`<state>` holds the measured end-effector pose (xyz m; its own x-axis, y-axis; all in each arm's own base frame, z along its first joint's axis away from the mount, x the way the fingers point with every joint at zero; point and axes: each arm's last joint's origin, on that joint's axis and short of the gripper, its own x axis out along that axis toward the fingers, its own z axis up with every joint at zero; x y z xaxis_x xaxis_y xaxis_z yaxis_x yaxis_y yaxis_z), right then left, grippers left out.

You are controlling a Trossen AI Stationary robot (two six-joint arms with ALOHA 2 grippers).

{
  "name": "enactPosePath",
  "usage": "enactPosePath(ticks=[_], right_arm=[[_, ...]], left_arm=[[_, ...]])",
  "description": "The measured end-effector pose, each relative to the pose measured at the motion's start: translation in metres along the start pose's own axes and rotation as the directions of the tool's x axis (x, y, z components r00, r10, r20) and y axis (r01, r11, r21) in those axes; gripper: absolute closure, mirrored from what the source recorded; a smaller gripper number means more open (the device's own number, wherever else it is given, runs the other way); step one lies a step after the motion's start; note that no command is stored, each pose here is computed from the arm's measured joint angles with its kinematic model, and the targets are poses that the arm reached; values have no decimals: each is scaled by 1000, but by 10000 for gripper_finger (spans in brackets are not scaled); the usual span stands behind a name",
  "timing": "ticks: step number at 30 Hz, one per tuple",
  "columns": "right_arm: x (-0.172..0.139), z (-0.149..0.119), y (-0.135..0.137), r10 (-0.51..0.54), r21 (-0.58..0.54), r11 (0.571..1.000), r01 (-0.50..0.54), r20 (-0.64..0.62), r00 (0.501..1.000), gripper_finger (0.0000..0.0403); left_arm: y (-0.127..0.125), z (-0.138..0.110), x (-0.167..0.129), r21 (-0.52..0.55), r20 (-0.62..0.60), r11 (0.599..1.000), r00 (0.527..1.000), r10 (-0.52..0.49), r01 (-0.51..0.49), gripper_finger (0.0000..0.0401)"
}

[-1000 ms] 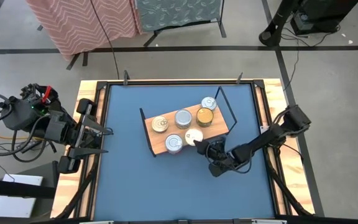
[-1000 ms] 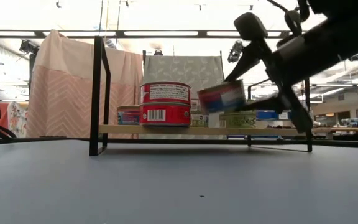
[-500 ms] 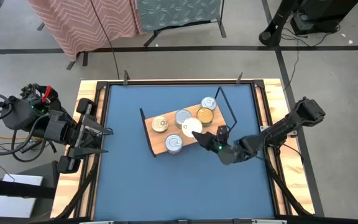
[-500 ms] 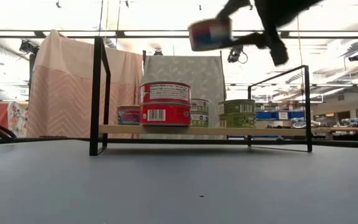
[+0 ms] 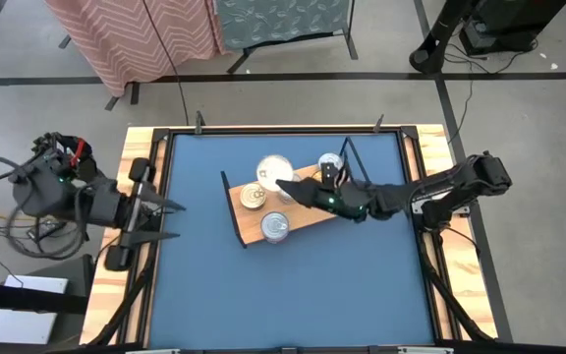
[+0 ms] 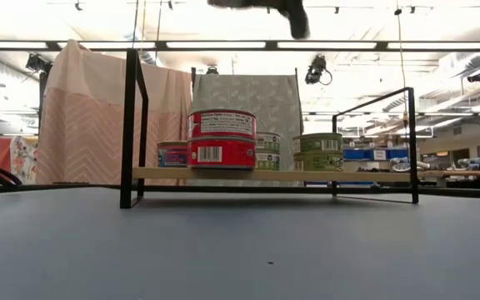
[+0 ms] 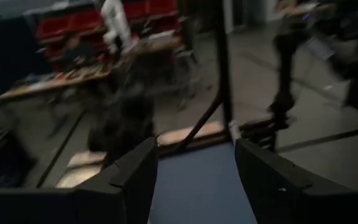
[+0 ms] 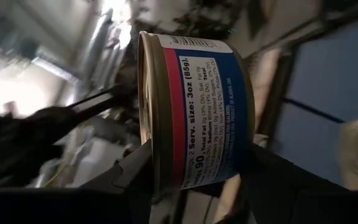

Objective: Stack canned seafood by type on shelf
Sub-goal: Stack the blue/pink tuna can on top of the blue/pink tuna can on the shelf

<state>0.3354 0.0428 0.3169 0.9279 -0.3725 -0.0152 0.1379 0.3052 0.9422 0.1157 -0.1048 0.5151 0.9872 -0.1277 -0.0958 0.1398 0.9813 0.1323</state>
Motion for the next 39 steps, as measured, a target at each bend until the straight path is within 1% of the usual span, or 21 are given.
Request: enactPosePath(ticks=[2, 4, 8, 9, 12, 14, 16, 18, 26, 32, 39], right_arm=[[2, 4, 14, 49, -29, 998, -50, -35, 998, 192], [3, 6, 25, 81, -54, 995, -83, -53, 995, 192], [1, 3, 28, 76, -57, 995, -80, -65, 995, 192], [1, 1, 25, 50, -48, 997, -54, -77, 996, 192], [-1, -6, 2, -78, 20, 996, 82, -126, 989, 192], [1, -13, -12, -123, 65, 988, 137, -178, 976, 192], [4, -14, -20, -130, 111, 981, 158, -224, 966, 192], [11, -11, -22, -105, 161, 976, 149, -255, 961, 192], [42, 2, -53, -123, 275, 935, 225, -346, 930, 192], [58, 7, -73, -157, 286, 919, 272, -367, 917, 192], [71, 2, -99, -221, 298, 884, 359, -411, 885, 192]], left_arm=[[1, -6, 0, 5, -47, 999, 998, 46, -46, 183], [2, -12, 2, 33, -97, 994, 990, 102, -100, 183], [7, -21, 4, 35, -166, 986, 971, 169, -166, 183], [9, -22, 5, 25, -175, 983, 967, 183, -182, 183], [12, -23, 6, 4, -183, 978, 961, 208, -210, 183], [13, -22, 7, 0, -181, 976, 960, 213, -216, 183], [14, -22, 8, -2, -178, 975, 960, 218, -222, 183], [14, -21, 8, 1, -170, 975, 961, 221, -224, 183], [14, -18, 9, -8, -152, 976, 965, 214, -217, 183], [13, -17, 9, -34, -139, 979, 971, 193, -200, 183], [12, -13, 11, -31, -109, 982, 977, 181, -186, 183]])
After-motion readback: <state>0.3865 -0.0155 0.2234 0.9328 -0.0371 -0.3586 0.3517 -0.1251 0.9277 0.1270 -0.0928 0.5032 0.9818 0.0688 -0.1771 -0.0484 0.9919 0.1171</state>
